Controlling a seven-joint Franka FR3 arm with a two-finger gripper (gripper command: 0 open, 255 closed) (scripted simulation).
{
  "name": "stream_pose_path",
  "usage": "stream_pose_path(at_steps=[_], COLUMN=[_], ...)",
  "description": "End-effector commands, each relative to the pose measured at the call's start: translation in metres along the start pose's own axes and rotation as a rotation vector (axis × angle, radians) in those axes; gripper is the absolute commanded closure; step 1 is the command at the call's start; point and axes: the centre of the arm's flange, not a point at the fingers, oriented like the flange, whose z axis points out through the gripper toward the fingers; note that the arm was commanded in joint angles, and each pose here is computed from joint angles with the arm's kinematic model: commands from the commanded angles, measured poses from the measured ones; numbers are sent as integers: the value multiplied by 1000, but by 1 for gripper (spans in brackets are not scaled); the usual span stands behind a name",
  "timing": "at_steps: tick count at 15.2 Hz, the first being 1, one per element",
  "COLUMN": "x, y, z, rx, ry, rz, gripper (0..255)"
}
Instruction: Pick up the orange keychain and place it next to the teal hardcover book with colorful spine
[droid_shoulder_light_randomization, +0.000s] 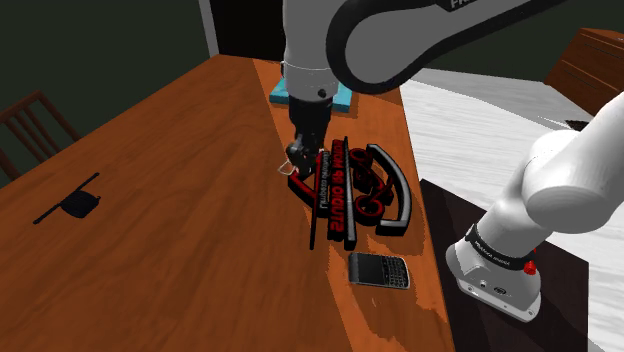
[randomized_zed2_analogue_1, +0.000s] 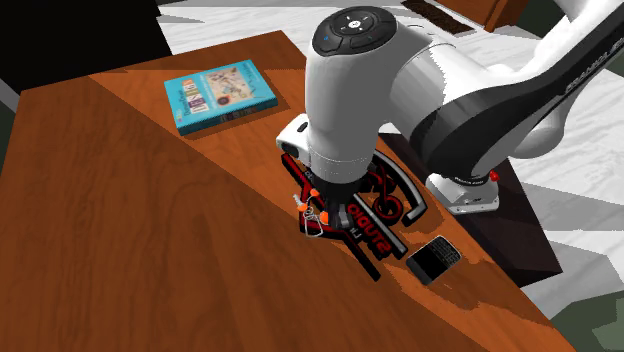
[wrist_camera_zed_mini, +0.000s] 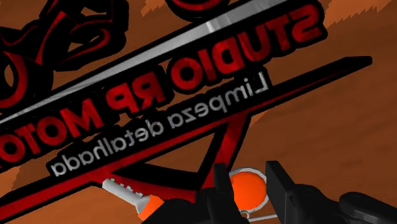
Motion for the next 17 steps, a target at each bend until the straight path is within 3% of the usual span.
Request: stream_pose_path(at_steps=[1, 17], x=[-3, -17], y=[26, 236], z=[-1, 1], rx=[1, 1], ry=[0, 0], rz=[-2, -2], gripper=[255, 255])
